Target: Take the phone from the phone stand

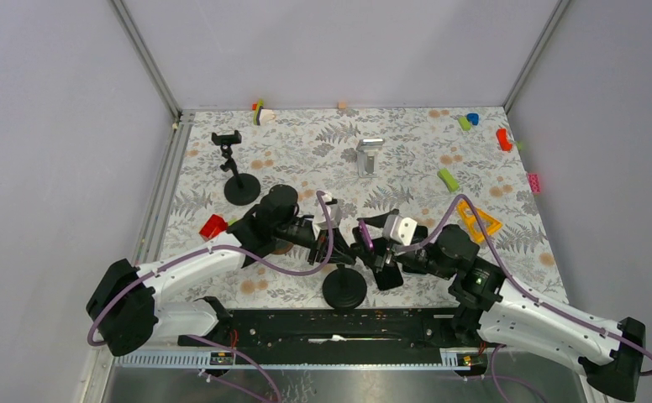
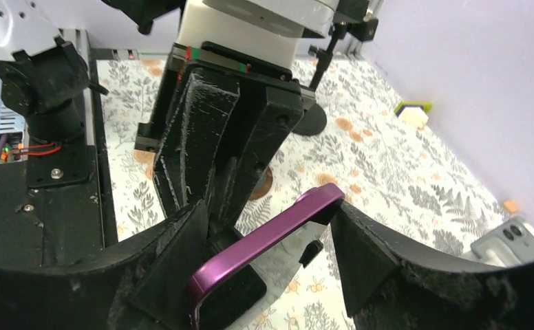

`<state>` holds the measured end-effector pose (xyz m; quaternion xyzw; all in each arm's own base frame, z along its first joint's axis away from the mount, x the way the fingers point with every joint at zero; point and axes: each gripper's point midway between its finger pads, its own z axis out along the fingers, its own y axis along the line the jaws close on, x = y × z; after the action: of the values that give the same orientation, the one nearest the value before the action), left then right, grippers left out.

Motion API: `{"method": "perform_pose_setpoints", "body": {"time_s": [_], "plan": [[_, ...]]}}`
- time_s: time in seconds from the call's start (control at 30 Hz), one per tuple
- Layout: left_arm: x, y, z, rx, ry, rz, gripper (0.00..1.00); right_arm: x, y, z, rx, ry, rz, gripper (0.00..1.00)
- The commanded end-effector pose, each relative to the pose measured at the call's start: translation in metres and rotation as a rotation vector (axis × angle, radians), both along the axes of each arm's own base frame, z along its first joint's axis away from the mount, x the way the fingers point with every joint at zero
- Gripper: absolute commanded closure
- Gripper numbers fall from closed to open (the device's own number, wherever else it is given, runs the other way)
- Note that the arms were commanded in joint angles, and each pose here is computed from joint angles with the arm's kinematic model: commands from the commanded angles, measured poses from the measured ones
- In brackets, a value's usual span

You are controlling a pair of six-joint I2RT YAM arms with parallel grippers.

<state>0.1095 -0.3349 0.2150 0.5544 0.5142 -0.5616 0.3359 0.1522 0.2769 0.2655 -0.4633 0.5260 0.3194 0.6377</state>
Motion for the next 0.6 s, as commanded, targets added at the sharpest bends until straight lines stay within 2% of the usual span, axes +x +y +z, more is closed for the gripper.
{"method": "perform_pose_setpoints", "body": {"time_s": [0.0,0.13,0.23,0.3,0.33,0.57], "plan": [[-0.016,0.0,0.031,-0.108,-0.131,-0.095,1.0,0.021,-0.01,-0.001,-0.036,0.02,-0.127,1.0],[-0.012,0.0,0.029,-0.107,-0.144,-0.067,1.0,0.012,-0.006,-0.003,-0.012,0.119,-0.094,0.98],[-0.003,-0.002,0.032,-0.119,-0.153,-0.002,1.0,0.01,-0.006,0.002,0.055,0.21,-0.113,0.59],[0.006,-0.002,0.033,-0.122,-0.167,0.062,1.0,0.013,-0.008,0.005,0.102,0.272,-0.148,0.41],[0.011,-0.002,0.032,-0.12,-0.176,0.098,1.0,0.016,-0.01,0.004,0.124,0.311,-0.178,0.37],[0.038,0.003,0.024,-0.086,-0.218,0.272,1.0,0.038,-0.015,-0.028,0.166,0.523,-0.373,0.32]]}}
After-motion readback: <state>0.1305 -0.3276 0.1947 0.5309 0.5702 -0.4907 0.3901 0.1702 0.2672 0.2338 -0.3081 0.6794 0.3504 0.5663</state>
